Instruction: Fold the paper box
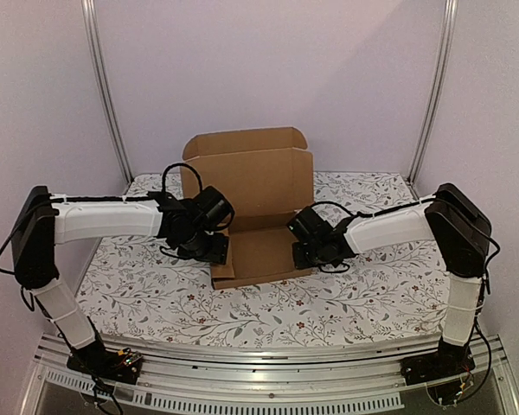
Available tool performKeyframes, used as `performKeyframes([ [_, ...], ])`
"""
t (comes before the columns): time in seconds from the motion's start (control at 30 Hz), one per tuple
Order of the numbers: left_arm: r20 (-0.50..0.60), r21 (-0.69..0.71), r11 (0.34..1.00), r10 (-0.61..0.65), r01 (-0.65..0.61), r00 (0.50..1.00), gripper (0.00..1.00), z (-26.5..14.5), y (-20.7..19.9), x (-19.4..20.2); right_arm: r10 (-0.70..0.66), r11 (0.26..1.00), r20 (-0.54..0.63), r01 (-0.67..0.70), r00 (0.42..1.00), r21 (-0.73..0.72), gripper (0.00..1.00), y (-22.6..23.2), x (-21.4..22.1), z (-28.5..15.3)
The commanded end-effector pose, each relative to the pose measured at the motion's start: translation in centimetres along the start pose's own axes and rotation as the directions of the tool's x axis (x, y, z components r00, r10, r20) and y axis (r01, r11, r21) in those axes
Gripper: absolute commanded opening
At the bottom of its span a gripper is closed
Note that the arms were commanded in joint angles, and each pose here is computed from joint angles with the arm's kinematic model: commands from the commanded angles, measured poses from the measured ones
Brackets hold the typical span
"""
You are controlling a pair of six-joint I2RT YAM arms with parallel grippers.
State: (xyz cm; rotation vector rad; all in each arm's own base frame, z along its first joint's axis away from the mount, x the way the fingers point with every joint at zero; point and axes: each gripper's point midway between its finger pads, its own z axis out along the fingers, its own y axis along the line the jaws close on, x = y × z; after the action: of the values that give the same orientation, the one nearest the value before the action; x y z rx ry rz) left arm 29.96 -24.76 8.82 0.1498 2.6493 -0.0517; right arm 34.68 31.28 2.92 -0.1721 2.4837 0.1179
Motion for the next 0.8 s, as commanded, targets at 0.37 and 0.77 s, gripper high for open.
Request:
performKeyframes([
  [0.37, -0.042, -0.057, 0.998, 0.024, -0.027, 0.999, 0.54, 4.9, 1.1, -1.2, 0.024, 0.998, -0.030, -0.025, 0.999, -0.051, 0.01, 1.0, 1.1, -1.1],
  [0.77, -0.116, -0.062, 0.994, 0.077, -0.084, 0.990, 0.02, 8.3, 0.4, -0.2, 0.034, 0.994, -0.042, -0.038, 0.999, -0.104, 0.07, 2.2, 0.8, -2.2],
])
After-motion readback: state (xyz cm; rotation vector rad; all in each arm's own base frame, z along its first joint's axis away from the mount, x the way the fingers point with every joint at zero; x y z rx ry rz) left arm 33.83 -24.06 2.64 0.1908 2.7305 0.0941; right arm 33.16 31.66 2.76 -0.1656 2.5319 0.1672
